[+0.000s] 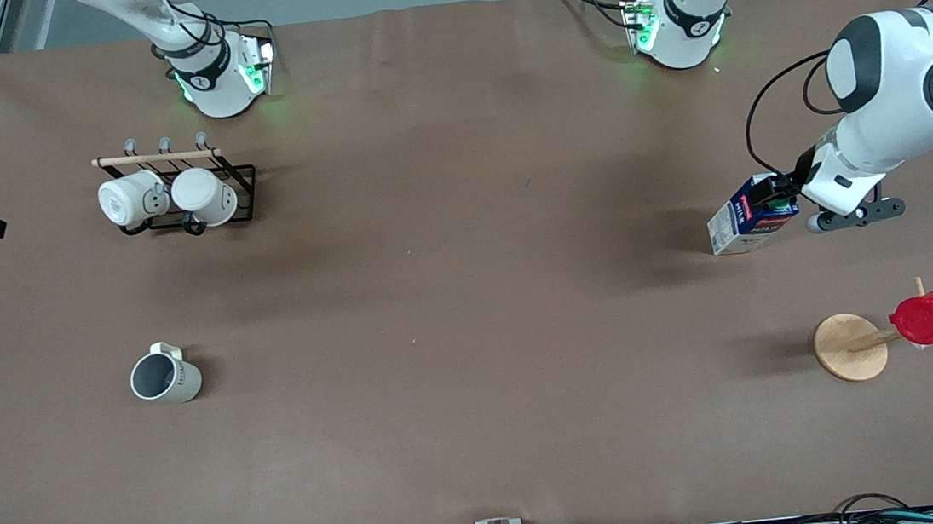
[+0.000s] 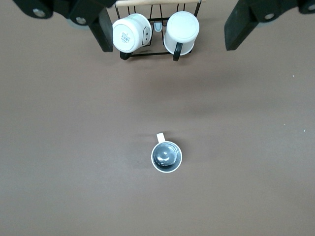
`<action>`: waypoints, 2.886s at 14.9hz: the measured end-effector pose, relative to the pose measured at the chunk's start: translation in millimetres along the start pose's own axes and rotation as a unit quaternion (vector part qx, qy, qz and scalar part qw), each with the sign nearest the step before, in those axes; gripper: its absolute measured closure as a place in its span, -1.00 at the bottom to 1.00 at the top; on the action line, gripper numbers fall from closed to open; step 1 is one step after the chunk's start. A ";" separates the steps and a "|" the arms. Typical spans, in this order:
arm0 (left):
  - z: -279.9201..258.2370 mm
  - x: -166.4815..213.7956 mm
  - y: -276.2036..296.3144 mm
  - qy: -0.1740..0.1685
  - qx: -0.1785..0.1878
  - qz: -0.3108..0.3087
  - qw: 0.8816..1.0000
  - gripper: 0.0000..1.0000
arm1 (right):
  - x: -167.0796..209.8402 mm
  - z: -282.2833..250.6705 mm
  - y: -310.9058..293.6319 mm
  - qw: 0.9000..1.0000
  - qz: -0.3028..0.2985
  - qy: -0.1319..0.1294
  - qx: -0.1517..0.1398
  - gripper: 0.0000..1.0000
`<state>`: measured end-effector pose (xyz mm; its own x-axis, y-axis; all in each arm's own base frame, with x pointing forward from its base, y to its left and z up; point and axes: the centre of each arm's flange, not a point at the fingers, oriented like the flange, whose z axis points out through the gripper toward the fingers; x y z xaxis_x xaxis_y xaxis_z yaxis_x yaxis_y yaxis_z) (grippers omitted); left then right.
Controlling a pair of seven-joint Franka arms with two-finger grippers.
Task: Place cup and milk on table
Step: 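Reach the right gripper down to the white mug and grasp it, then carry the carton with the left gripper while the right gripper carries the mug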
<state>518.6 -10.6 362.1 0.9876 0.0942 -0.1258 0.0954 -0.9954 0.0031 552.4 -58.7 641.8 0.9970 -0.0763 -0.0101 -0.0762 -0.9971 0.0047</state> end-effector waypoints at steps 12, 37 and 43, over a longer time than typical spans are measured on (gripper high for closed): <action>22.6 2.9 -0.5 -0.002 0.000 0.001 1.000 -0.44 | 60.7 134.8 1.9 1.000 -0.024 0.016 -0.004 -1.00; -36.4 5.9 323.2 0.031 -0.025 0.073 0.997 -0.11 | 109.4 395.8 -2.5 0.991 -0.127 0.039 -0.015 0.91; 11.3 -21.6 436.7 0.013 -0.031 0.045 0.998 -0.11 | 101.7 321.4 -163.0 0.999 -0.042 0.006 0.029 0.91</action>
<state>537.5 -447.5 354.9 0.9953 0.0052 -0.0962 0.0124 -0.9972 0.0743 662.9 94.7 318.5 1.0000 0.0069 0.0045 0.0072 -0.9985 -0.0535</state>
